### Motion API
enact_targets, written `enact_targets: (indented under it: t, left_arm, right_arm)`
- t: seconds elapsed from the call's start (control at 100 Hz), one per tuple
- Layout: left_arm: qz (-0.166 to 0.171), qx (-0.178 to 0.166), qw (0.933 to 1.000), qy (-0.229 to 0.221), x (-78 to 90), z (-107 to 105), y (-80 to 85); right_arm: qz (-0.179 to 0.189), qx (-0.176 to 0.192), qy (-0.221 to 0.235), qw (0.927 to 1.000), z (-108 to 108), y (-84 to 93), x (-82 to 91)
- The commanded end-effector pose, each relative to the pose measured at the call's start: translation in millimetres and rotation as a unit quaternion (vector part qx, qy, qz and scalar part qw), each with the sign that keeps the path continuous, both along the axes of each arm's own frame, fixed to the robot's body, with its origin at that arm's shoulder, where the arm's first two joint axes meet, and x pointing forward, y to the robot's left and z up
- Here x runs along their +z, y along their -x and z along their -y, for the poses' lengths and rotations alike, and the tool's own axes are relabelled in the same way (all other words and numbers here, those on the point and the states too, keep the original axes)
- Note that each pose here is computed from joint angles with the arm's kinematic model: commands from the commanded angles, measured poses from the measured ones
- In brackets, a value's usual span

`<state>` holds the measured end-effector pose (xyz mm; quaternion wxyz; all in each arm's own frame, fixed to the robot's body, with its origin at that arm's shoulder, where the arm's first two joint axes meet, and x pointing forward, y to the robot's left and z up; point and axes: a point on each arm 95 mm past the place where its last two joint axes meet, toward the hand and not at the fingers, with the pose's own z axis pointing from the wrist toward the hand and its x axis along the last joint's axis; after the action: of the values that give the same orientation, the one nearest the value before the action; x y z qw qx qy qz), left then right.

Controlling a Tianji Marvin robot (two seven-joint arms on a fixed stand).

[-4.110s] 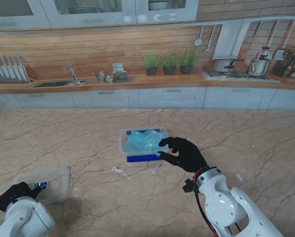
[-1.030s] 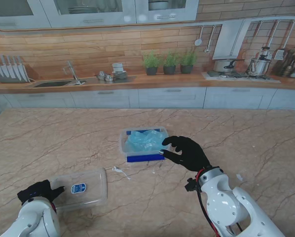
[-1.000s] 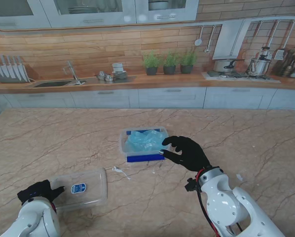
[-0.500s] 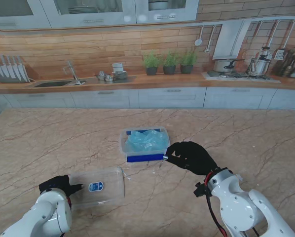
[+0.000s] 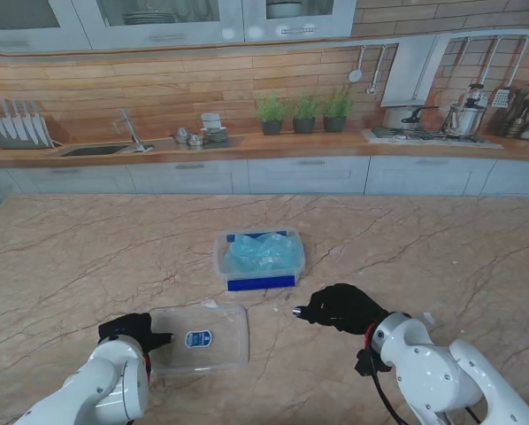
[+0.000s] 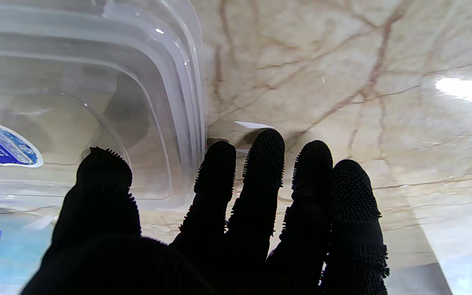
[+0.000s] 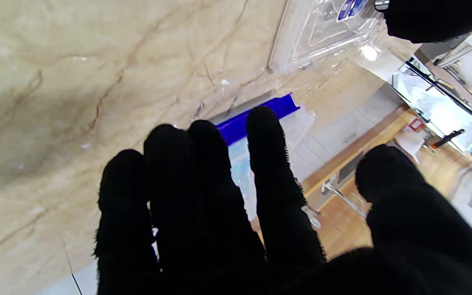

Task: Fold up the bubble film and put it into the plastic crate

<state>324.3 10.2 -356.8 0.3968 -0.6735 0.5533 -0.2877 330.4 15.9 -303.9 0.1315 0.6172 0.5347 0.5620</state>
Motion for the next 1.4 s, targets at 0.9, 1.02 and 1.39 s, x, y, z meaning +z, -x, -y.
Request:
enact_targets:
  t: [0.9, 1.02, 1.39]
  left_arm:
    - [-0.058, -0.044, 0.9909, 0.113, -3.4, 39, -16.8]
    - [-0.062, -0.049, 0.9887, 0.128, -4.9, 41, -19.8]
    - [-0.091, -0.084, 0.9772, 0.173, -0.8, 63, -34.5]
  right_arm:
    - [-0.179, 0.000, 0.104, 0.9784, -46, -15.5, -43.9]
    - [-0.181, -0.007, 0.113, 0.9770, -51, -16.5, -46.3]
    - [-0.164, -0.054, 0.120, 0.9777, -43, -15.5, -50.2]
